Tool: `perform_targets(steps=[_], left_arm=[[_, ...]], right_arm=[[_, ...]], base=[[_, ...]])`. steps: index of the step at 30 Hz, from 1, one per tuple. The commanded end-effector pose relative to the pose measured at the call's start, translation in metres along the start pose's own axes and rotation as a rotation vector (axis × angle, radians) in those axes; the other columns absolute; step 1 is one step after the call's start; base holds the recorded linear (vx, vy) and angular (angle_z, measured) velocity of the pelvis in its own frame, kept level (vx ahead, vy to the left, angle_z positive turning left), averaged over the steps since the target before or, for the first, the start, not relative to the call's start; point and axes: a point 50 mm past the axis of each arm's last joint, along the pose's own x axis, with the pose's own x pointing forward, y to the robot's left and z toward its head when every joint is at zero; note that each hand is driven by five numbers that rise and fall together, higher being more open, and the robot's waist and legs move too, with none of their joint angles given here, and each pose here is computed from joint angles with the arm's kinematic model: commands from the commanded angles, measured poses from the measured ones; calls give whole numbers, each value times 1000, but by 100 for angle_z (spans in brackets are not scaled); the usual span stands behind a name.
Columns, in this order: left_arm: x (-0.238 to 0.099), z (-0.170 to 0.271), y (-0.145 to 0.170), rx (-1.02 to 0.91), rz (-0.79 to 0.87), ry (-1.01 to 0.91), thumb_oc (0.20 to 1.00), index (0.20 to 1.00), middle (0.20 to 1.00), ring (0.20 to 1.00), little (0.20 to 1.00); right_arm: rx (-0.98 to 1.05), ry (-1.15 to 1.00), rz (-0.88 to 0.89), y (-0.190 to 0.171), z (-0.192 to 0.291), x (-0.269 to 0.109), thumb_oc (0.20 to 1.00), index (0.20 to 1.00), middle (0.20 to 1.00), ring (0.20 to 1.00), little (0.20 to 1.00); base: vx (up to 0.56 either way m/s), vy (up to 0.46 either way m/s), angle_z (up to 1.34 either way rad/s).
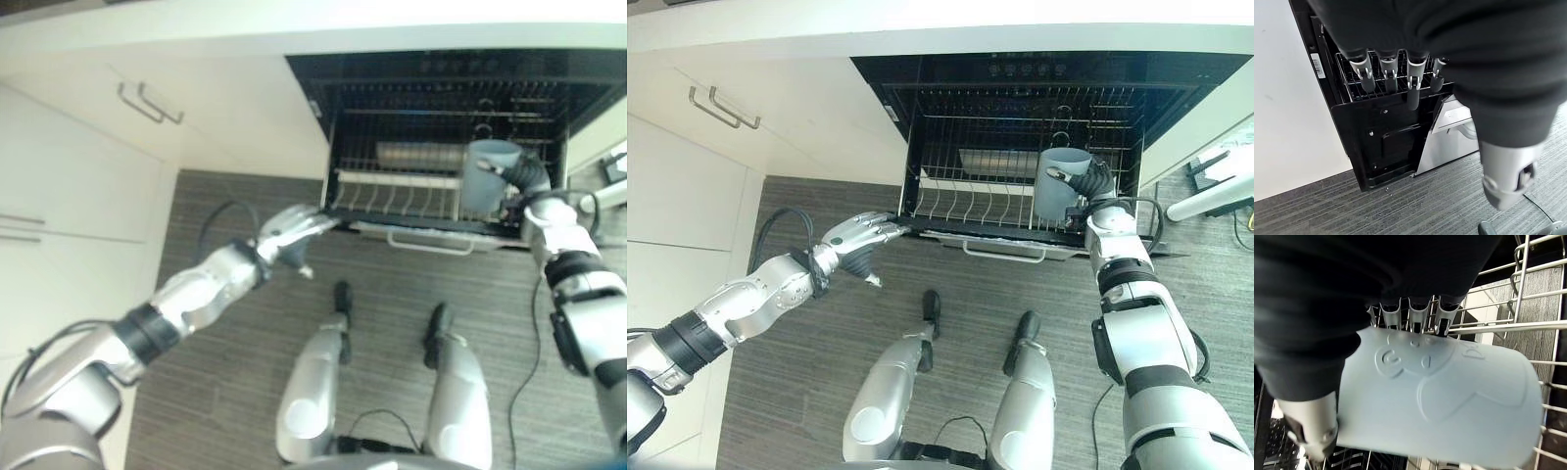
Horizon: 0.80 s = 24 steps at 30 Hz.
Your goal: Place the dishes in the dishwasher.
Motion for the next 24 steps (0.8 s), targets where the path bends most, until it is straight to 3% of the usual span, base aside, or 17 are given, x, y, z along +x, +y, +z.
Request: perform_targets(steps=[1,10,17,24], left_arm=[[-3,3,17,12,70,-20,1000,1000,1000,1000,1000],[-4,9,6,5,73,-18,1000,1000,1000,1000,1000],[-8,19,-18,-12,61,-6,1000,1000,1000,1000,1000],[-13,25,-38,-28,70,43,1000,1000,1000,1000,1000]], right_arm=[[-19,-155,-107,-18,42,4,1000,1000,1000,1000,1000],[34,-362,-203,-23,75,-2,1000,1000,1000,1000,1000],[334,-522,-134,-15,101,-12,1000,1000,1000,1000,1000],[483,-631,-48,1,106,-31,1000,1000,1000,1000,1000]], base=[[0,0,0],[-12,25,-4],[-17,44,-5],[-10,36,-4]])
